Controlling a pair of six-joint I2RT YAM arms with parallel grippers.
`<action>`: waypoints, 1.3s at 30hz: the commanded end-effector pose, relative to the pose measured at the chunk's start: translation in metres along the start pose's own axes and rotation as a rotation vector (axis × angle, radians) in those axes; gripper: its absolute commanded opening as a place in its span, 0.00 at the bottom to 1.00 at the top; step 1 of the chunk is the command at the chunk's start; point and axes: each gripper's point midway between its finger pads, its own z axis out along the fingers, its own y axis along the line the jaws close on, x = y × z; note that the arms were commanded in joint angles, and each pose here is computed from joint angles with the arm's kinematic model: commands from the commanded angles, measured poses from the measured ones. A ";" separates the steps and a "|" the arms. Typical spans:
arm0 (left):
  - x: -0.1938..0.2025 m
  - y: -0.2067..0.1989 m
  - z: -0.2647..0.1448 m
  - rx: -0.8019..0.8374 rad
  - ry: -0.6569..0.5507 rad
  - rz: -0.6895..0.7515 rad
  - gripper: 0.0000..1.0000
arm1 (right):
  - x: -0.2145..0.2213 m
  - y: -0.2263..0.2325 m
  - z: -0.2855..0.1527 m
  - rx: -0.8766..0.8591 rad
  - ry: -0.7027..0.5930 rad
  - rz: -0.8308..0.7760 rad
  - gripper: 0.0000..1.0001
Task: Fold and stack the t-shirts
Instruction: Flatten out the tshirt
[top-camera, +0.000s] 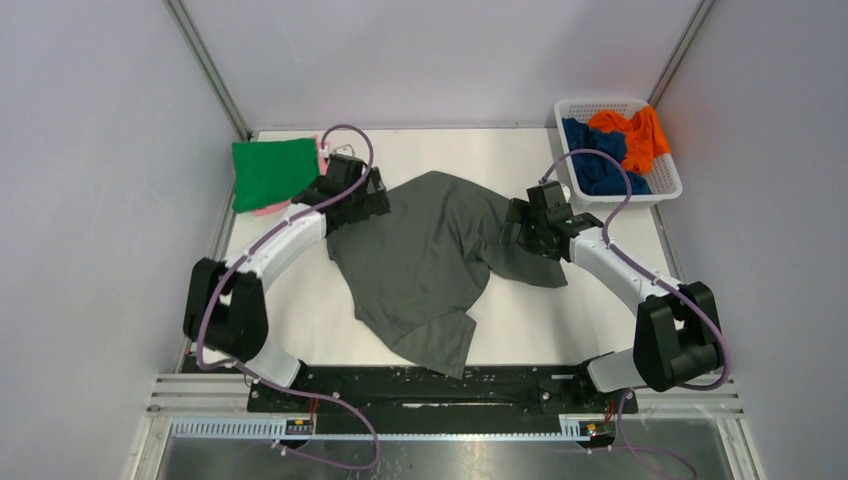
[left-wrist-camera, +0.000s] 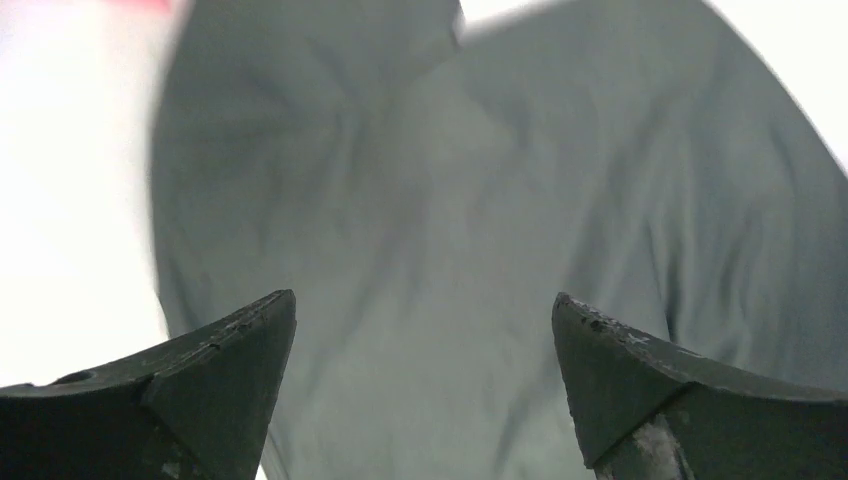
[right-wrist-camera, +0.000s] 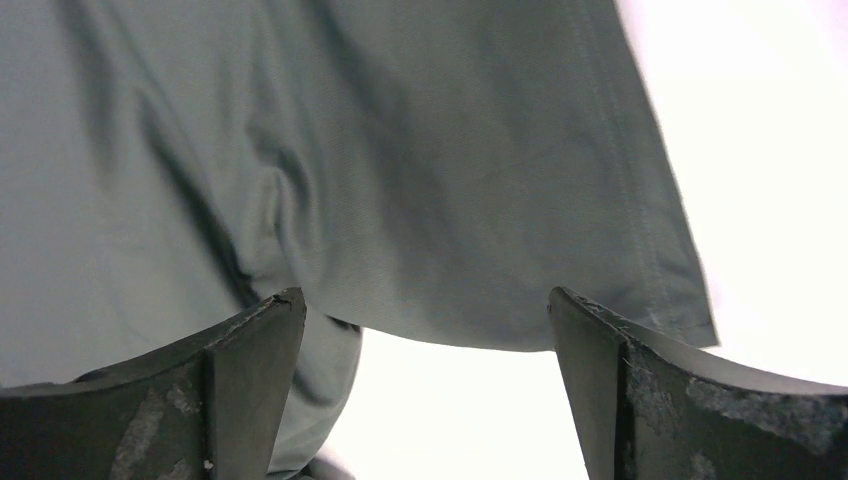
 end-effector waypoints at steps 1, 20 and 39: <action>0.065 -0.031 -0.043 0.178 0.087 -0.010 0.99 | 0.014 0.019 0.000 -0.146 0.010 0.051 1.00; 0.132 0.003 0.059 0.024 0.414 -0.138 0.99 | 0.073 0.005 0.053 -0.084 0.202 0.103 0.99; -0.008 -0.054 0.030 0.181 0.166 -0.015 0.99 | 0.099 0.042 -0.021 -0.214 0.090 -0.001 1.00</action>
